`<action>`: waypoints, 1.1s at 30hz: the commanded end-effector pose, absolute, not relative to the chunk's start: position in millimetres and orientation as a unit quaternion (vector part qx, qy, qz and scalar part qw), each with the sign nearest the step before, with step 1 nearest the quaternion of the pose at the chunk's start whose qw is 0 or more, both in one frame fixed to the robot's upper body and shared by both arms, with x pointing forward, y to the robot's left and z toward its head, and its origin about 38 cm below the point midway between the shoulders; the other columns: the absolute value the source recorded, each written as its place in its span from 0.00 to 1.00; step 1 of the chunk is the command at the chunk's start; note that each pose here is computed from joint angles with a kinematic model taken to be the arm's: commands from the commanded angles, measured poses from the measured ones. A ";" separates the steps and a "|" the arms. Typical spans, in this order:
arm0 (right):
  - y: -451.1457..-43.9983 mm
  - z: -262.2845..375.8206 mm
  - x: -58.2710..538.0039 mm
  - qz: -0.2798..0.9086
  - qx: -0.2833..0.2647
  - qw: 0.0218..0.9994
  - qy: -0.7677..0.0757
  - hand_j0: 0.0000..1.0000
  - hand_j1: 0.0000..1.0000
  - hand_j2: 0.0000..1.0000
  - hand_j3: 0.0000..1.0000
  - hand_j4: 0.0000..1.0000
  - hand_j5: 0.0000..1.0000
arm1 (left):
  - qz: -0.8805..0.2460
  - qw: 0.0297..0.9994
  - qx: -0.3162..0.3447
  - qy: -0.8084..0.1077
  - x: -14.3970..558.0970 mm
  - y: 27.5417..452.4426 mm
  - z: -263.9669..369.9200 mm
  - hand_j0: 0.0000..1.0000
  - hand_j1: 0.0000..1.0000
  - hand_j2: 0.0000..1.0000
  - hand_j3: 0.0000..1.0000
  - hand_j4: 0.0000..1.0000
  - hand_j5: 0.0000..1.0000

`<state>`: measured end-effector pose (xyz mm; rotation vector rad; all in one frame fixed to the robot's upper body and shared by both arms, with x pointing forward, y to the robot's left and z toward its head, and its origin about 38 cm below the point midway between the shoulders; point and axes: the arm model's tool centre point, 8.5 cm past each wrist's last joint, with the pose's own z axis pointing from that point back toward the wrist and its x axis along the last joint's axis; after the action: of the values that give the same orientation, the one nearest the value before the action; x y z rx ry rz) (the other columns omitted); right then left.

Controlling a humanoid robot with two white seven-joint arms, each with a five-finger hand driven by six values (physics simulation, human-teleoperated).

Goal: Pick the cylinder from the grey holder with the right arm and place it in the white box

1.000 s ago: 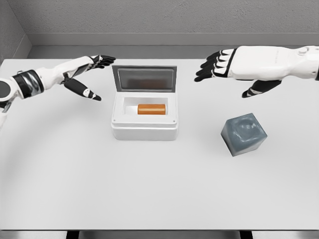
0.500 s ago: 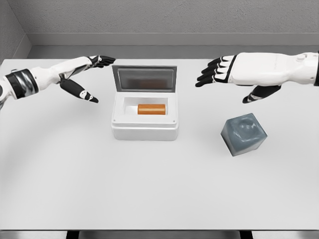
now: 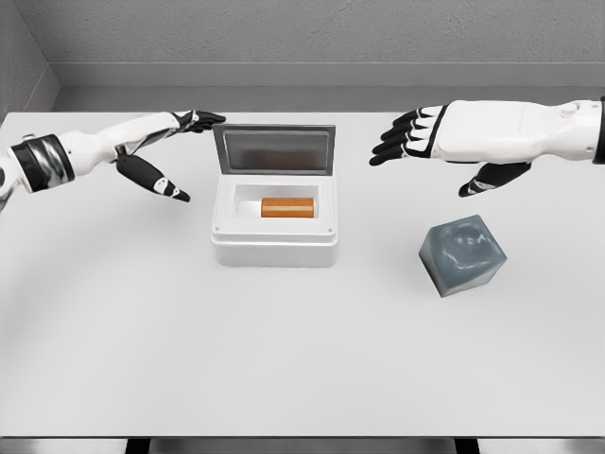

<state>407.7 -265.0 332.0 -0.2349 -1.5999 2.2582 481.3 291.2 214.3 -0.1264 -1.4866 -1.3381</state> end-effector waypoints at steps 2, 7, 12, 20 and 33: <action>-264.8 332.5 409.3 0.797 -0.082 0.184 -0.570 1.00 1.00 1.00 1.00 1.00 1.00 | -0.563 0.536 -0.054 -0.627 480.1 291.5 217.0 1.00 1.00 1.00 1.00 1.00 1.00; -269.2 328.2 408.8 0.797 -0.081 0.192 -0.567 1.00 1.00 1.00 1.00 1.00 1.00 | -0.566 0.531 -0.059 -0.628 475.5 287.3 215.9 1.00 1.00 1.00 1.00 1.00 1.00; -268.6 328.1 408.9 0.797 -0.081 0.191 -0.567 1.00 1.00 1.00 1.00 1.00 1.00 | -0.566 0.533 -0.056 -0.627 472.6 292.9 215.7 1.00 1.00 1.00 1.00 1.00 1.00; -266.3 327.6 409.9 0.797 -0.079 0.190 -0.568 1.00 1.00 1.00 1.00 1.00 1.00 | -0.570 0.531 -0.050 -0.626 468.8 299.1 219.9 1.00 1.00 1.00 1.00 1.00 1.00; -270.0 316.9 407.8 0.797 -0.072 0.201 -0.565 1.00 1.00 1.00 1.00 1.00 1.00 | -0.491 0.628 0.010 -0.603 481.9 393.1 196.4 1.00 1.00 1.00 1.00 1.00 1.00</action>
<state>407.5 -269.0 314.6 -0.1965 -1.5732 2.2361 481.3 379.8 197.5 0.0071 -1.3911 -1.1647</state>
